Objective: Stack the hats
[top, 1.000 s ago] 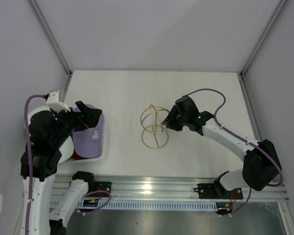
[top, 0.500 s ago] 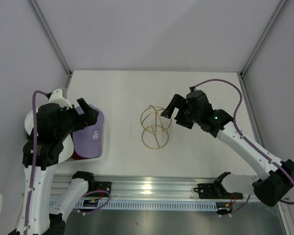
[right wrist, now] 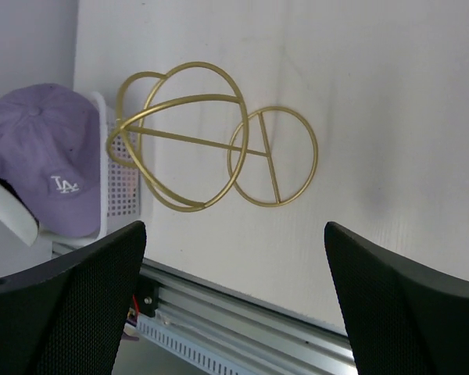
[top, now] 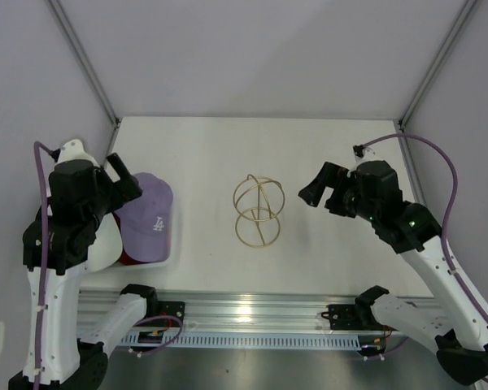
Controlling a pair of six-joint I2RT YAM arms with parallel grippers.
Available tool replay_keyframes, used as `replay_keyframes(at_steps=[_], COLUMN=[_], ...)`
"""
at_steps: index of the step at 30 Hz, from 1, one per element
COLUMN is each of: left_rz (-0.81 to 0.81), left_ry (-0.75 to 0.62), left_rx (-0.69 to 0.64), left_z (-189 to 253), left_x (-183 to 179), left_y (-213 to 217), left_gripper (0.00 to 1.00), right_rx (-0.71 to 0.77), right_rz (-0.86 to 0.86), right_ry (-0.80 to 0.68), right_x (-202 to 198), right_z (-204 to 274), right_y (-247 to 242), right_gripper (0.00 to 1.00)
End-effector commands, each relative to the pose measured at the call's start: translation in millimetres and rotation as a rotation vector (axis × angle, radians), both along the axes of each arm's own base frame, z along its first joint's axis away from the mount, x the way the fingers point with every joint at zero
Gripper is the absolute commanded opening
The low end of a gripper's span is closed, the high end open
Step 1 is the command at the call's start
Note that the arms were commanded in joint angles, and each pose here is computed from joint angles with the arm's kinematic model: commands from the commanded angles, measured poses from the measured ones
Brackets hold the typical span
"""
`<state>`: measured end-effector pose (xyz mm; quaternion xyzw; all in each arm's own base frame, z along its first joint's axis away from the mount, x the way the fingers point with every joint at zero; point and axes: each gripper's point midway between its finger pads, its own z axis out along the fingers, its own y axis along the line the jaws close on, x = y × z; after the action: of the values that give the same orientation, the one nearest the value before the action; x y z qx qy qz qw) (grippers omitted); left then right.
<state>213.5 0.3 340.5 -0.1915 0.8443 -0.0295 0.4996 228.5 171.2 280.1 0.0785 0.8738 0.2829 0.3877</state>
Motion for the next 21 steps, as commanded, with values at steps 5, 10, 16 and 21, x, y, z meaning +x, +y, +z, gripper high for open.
replay_keyframes(at_steps=[5,10,16,21], left_rz=[0.343,0.429,0.544,0.534], left_ry=[0.018,0.057,-0.014,-0.139], left_rx=[0.053,-0.016,-0.011,-0.022], left_z=[4.8,-6.7,16.5,45.1], left_x=[-33.6,-45.9,-52.7,-16.7], left_y=[52.4,63.0,83.9,106.0], left_gripper=[0.94,0.95,0.95,0.87], right_rx=[0.105,0.175,0.276,0.231], right_rz=[0.295,0.418,0.579,0.642], right_ry=[-0.264,-0.376,-0.429,-0.409], right_x=[-5.8,-7.1,-12.0,-0.3], right_z=[78.4,116.0,138.4,129.9], right_y=[39.1,68.9,118.8,139.1], right_gripper=[1.00,0.99,1.00,1.00])
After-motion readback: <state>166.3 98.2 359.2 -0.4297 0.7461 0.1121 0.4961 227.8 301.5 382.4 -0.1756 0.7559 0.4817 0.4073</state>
